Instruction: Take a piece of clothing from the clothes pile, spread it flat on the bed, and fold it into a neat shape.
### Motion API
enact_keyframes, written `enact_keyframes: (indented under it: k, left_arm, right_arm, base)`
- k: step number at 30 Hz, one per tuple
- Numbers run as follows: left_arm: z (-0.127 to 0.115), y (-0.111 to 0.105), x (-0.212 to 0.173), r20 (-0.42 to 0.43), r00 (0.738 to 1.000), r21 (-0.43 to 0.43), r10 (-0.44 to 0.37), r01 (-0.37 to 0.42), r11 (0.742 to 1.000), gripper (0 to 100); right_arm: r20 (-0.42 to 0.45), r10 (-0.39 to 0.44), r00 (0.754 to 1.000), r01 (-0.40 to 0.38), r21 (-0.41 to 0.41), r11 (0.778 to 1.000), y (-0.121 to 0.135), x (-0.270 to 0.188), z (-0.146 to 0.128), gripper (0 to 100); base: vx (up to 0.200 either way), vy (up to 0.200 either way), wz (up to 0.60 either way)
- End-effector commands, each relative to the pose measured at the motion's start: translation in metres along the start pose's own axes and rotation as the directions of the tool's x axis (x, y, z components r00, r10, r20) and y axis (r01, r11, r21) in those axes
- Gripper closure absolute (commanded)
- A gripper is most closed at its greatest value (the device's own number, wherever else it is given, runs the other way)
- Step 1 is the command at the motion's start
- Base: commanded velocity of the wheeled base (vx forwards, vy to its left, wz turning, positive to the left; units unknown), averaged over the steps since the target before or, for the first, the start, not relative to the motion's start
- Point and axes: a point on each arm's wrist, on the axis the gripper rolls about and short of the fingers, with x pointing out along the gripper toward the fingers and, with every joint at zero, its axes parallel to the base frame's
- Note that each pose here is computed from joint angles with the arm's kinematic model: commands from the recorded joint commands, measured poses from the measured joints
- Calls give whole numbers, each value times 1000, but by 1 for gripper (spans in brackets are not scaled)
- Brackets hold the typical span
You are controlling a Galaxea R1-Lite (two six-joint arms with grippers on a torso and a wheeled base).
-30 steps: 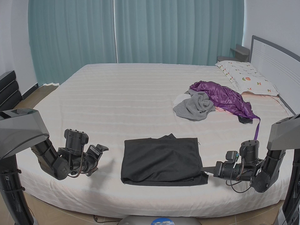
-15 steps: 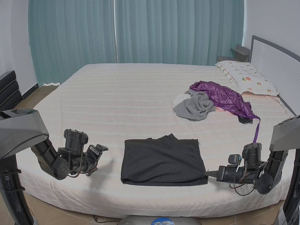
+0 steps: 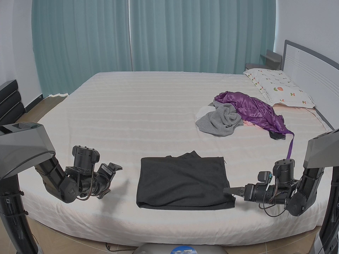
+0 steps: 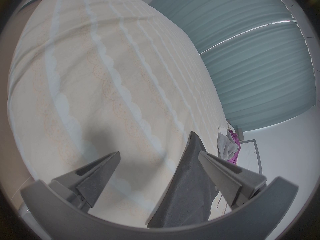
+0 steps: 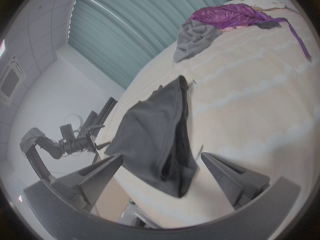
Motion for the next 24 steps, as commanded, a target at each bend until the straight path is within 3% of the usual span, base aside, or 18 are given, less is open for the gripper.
enact_keyframes:
  k: [1,3,6,11,24]
  left_arm:
    - [0,0,0,0,1000,0,0,0,1000,0]
    - [0,0,0,0,1000,0,0,0,1000,0]
    - [0,0,0,0,1000,0,0,0,1000,0]
    - [0,0,0,0,1000,0,2,-2,1000,0]
    - [0,0,0,0,1000,0,0,0,1000,0]
  right_arm:
    - [93,34,995,-34,3,999,3,11,26,0]
    - [162,53,985,-64,63,996,6,23,48,0]
    - [195,51,980,-68,82,994,6,44,65,0]
    - [227,-38,973,14,108,994,-8,89,82,0]
    - [194,-85,977,61,128,990,-14,127,99,0]
  base:
    - [0,0,0]
    - [0,0,0]
    - [0,0,0]
    - [0,0,0]
    - [0,0,0]
